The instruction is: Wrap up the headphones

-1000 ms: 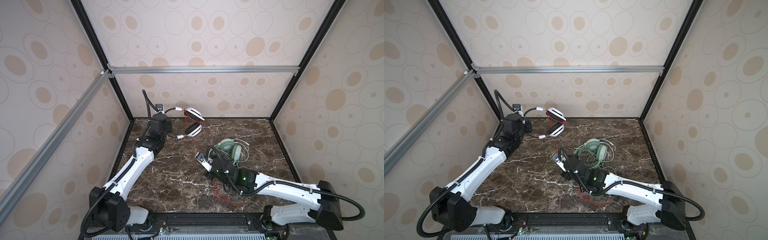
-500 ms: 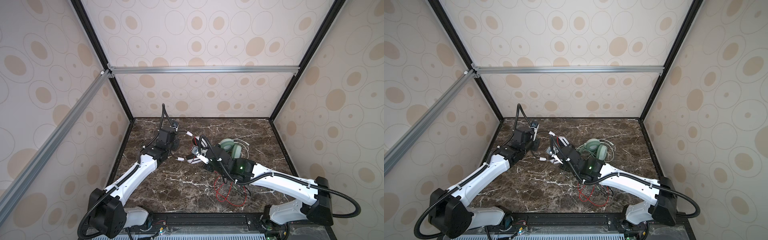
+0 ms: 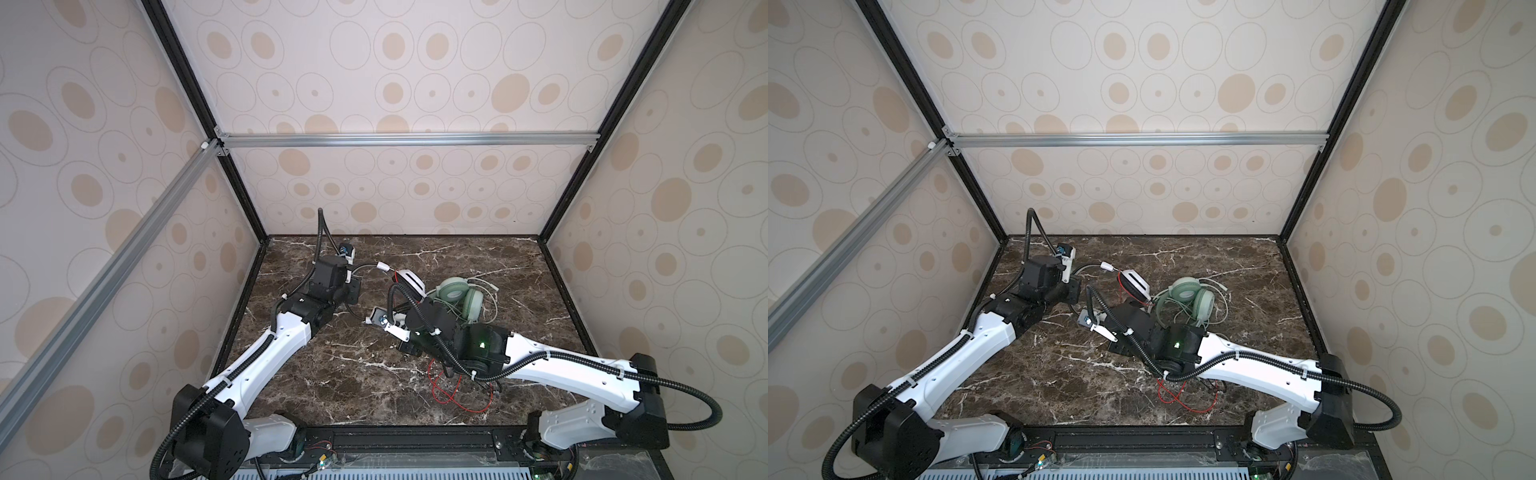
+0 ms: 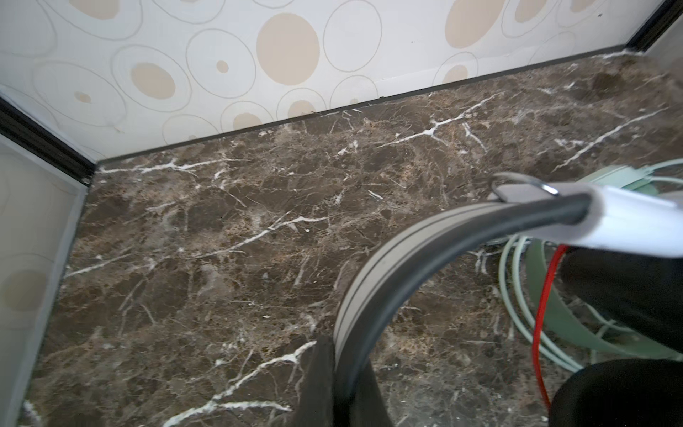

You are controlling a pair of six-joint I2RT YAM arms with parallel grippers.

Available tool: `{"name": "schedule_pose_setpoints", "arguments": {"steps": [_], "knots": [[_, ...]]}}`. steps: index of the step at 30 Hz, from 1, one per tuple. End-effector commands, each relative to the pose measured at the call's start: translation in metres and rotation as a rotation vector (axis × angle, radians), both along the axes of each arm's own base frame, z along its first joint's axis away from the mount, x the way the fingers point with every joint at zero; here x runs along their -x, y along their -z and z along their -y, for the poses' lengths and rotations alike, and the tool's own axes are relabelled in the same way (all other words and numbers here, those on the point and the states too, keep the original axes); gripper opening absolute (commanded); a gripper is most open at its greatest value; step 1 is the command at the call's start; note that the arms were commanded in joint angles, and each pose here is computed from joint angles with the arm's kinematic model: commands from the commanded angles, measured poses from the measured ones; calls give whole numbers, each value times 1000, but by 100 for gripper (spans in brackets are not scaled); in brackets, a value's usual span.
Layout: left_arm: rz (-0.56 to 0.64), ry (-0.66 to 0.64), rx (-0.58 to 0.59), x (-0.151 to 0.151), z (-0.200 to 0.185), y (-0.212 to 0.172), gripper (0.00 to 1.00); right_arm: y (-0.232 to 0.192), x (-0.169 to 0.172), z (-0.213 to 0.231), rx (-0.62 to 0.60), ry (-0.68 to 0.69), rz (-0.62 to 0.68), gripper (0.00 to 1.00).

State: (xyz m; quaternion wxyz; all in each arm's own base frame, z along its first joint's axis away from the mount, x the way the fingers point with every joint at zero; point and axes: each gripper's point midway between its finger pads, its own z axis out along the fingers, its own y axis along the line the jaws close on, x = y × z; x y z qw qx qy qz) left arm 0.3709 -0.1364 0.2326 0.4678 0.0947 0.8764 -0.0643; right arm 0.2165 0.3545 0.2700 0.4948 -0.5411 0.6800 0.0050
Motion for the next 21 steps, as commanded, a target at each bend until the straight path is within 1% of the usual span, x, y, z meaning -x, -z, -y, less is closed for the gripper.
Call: {"name": "schedule_pose_setpoints", "arguments": {"steps": [1,4,8,10,13,16,21], "knots": [[95,16,241,-11,15,-50,0,-8,10,-6,-45,-16,-10,0],[87,22,239,-11,14,-49,0,-12,14,-5,-55,-22,-10,0],[67,19,250,-11,11,-44,0,-22,21,-11,-105,-63,-27,0],[68,16,274,-11,9,-45,0,-22,24,-16,-120,-80,-39,0],[77,11,297,-13,5,-48,0,-15,26,-20,-110,-88,-52,0],[84,3,258,-14,1,-46,0,-18,28,-22,-118,-90,-50,0],[123,-17,136,-14,-13,-40,0,-45,31,-20,-170,-98,-28,0]]}}
